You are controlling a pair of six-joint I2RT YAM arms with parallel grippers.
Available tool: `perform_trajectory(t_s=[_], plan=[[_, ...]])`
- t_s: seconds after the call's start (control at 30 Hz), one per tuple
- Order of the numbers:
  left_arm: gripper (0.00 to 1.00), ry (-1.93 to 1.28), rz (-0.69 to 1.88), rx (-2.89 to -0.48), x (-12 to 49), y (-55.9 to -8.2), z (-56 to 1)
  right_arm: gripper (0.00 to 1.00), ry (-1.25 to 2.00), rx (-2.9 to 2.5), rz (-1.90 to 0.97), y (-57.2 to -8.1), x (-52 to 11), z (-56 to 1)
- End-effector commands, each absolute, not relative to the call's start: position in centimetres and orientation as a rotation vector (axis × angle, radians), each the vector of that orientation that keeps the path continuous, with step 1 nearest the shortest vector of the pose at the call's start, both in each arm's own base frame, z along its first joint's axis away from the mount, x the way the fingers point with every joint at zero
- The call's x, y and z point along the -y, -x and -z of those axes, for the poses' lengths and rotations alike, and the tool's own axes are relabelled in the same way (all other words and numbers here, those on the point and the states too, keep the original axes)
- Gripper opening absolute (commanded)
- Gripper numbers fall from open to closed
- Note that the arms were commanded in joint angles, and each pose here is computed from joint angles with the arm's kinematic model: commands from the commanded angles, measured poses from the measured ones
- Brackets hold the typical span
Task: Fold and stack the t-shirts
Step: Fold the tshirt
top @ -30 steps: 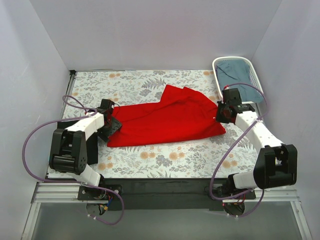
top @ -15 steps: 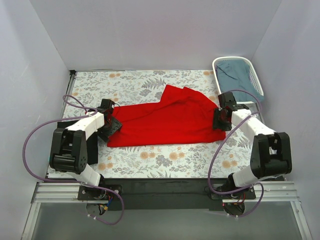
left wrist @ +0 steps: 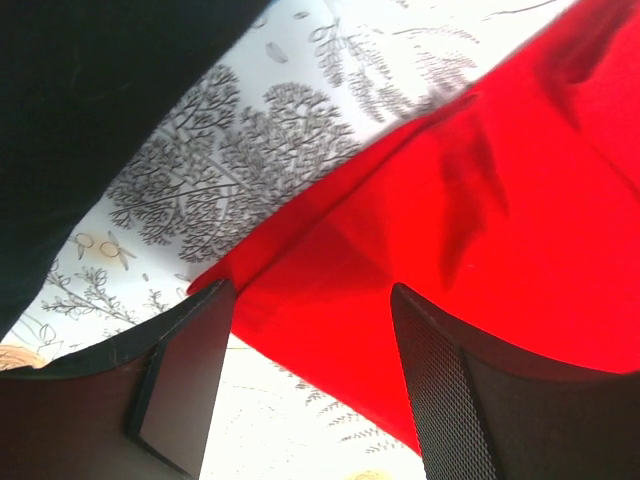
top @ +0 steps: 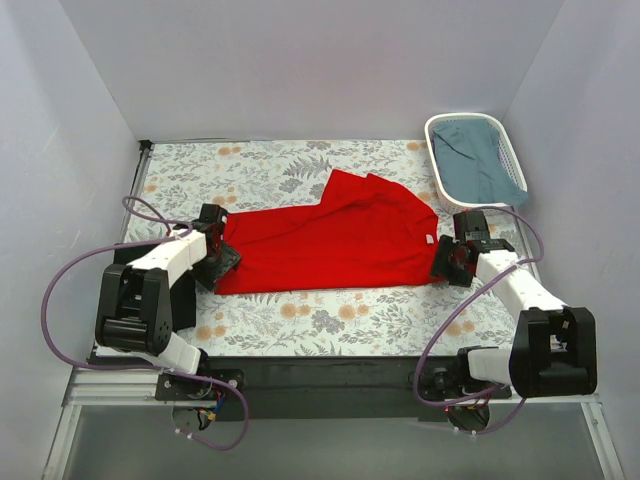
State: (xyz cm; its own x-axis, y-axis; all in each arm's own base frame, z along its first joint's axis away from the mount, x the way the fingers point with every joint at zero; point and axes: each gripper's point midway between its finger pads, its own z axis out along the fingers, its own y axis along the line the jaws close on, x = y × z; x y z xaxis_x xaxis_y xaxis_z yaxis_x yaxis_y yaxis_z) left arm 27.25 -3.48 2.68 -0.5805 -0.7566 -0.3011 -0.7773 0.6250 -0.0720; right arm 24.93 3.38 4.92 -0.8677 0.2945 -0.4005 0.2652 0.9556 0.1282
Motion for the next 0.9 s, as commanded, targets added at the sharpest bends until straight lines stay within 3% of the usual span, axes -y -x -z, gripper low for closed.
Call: perform_trajectory(t_s=[0.0, 0.3, 0.63, 0.8, 0.87], plan=[[0.63, 1.286, -0.106, -2.508, 3.0, -26.8, -3.0, 0.59, -0.489, -2.608, -0.203, -26.1, -4.2, -4.8], [0.61, 1.344, -0.156, -2.504, 2.6, -25.7, -2.7, 0.57, -0.589, -2.534, -0.229, -26.7, -2.3, -4.5], [0.61, 1.324, -0.136, -2.479, 2.5, -25.6, -4.7, 0.33, -0.615, -2.495, -0.271, -27.0, -1.3, -4.7], [0.61, 1.350, -0.119, -2.502, 2.8, -24.4, -4.0, 0.30, -0.607, -2.500, -0.303, -26.9, -1.6, -4.4], [0.61, 1.355, -0.094, -2.505, 3.1, -24.2, -3.8, 0.25, -0.615, -2.501, -0.297, -26.7, -1.4, -4.3]])
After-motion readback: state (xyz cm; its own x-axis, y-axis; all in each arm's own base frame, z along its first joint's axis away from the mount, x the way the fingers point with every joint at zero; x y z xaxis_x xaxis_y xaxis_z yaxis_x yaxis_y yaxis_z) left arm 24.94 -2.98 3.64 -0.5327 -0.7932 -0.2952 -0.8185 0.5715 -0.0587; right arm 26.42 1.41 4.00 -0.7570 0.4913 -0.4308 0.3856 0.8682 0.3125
